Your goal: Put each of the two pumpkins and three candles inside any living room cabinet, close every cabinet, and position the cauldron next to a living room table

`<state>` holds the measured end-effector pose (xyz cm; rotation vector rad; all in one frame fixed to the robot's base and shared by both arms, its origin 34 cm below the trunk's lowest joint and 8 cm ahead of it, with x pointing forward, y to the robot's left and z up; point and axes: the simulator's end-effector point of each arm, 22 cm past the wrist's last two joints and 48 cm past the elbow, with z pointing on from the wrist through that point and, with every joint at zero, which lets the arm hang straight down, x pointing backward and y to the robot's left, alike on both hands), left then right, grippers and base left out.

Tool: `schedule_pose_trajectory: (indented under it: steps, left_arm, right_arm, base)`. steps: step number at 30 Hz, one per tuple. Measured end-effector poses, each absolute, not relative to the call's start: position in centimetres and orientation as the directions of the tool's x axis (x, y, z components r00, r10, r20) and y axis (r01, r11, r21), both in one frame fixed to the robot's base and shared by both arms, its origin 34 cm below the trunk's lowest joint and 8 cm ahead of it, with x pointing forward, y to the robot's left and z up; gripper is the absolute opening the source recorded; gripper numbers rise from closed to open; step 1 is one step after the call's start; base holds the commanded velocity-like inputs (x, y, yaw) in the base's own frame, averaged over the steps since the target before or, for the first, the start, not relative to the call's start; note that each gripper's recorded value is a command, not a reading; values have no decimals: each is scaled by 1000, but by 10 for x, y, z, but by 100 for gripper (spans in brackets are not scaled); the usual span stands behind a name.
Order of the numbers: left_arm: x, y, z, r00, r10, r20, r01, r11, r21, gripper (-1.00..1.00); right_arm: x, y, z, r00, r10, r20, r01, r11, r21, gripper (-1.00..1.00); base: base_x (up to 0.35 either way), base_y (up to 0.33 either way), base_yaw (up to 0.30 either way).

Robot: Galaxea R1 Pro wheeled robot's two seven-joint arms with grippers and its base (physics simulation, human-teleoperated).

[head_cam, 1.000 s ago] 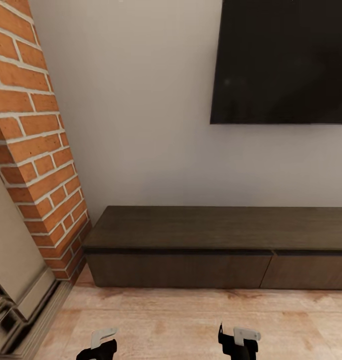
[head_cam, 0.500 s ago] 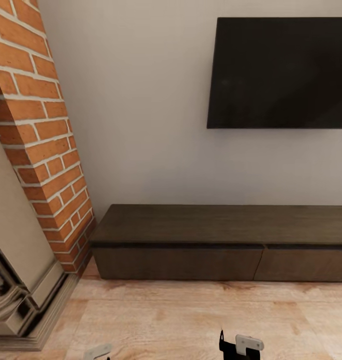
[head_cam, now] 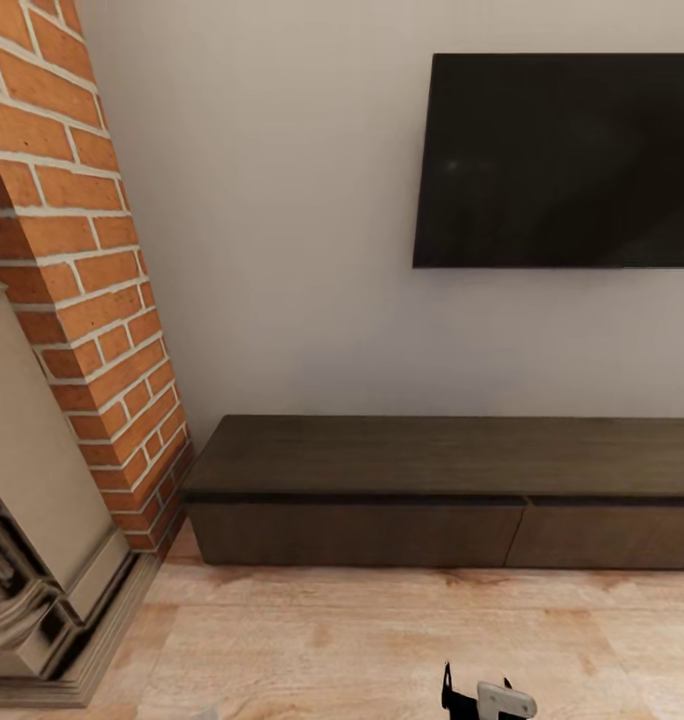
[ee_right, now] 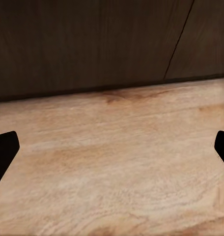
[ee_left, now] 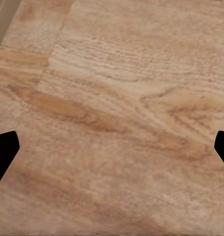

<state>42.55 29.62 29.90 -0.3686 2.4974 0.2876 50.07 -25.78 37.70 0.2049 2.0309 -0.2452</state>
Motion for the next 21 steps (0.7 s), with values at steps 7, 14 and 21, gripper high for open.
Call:
schedule_pose_trajectory:
  steps: [7, 14, 21]
  left_arm:
    - [391, 301, 309, -757, -203, -621, -347, 930, 119, 100]
    - [355, 302, 315, -774, -203, -600, -347, 929, 133, 100]
    - [361, 302, 334, -752, -203, -627, -352, 928, 122, 100]
  right_arm:
    - [473, -272, 393, -407, 27, -913, 270, 958, -92, 100]
    - [441, -283, 407, -376, 14, -927, 283, 954, -100, 100]
    - [421, -289, 412, -414, 7, -910, 280, 952, -120, 100]
  base:
    - [0, 0, 0]
    - [0, 0, 0]
    - [0, 0, 0]
